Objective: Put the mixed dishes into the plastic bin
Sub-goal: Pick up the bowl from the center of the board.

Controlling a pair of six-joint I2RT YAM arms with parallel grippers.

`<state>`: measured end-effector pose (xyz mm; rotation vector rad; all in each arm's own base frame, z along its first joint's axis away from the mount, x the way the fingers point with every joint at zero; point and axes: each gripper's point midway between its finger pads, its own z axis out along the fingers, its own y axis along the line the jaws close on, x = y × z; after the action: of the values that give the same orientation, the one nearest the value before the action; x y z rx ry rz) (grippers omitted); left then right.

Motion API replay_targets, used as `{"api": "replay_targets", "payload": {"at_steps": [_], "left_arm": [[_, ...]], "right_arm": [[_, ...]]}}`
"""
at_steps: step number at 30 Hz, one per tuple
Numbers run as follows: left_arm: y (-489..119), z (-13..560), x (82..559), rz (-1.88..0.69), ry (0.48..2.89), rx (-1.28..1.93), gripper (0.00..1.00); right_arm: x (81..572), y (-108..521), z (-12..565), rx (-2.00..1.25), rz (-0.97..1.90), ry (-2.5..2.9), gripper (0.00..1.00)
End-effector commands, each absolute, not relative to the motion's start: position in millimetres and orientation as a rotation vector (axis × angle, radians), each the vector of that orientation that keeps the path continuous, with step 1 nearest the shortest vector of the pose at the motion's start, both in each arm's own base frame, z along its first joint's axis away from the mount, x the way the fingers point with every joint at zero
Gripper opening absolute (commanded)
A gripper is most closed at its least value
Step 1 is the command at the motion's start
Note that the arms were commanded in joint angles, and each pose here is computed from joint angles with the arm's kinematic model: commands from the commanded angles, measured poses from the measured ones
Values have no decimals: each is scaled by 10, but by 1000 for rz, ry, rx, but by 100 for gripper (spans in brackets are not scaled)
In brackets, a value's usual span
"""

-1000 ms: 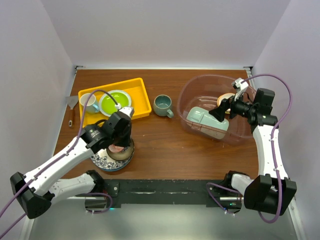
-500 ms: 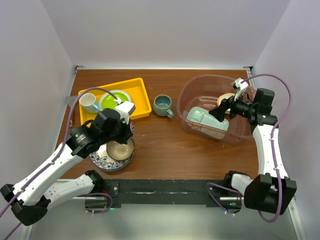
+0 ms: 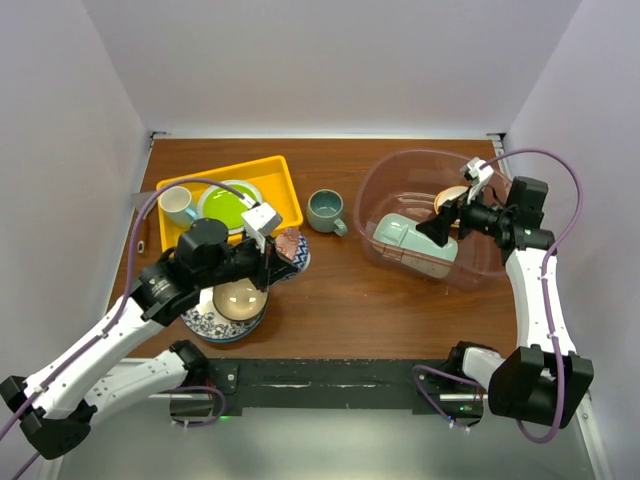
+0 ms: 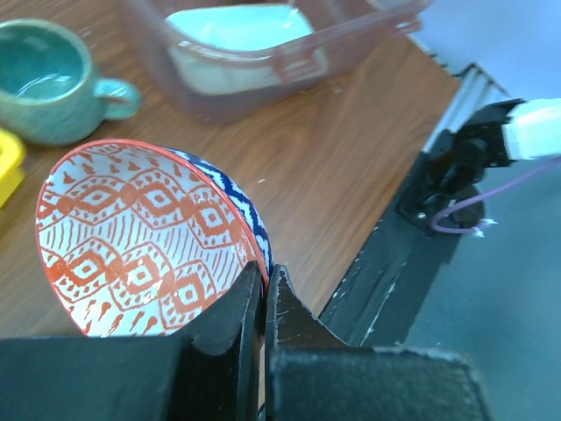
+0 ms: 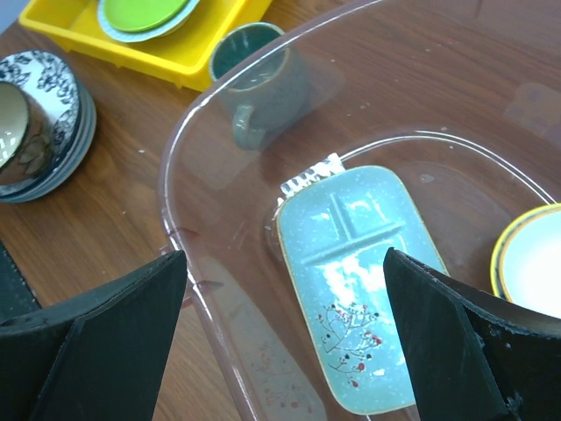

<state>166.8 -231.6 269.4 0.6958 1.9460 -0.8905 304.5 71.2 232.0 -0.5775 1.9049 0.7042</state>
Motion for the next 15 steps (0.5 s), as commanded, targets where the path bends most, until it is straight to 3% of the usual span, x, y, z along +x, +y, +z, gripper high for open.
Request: {"api": "replay_targets", "payload": {"at_steps": [1, 8, 15], "left_arm": [[-2622, 3065, 1638, -1058, 1694, 790, 0], [-3075, 3082, 1436, -1219, 1557, 924, 0], [-3392, 2868, 1235, -1200, 1506, 1162, 0]], "right_arm": [[2940, 853, 2470, -697, 798, 1820, 98], [2691, 1086, 2457, -872, 910, 1726, 98], [2219, 1464, 2349, -1224, 993, 1532, 98]]}}
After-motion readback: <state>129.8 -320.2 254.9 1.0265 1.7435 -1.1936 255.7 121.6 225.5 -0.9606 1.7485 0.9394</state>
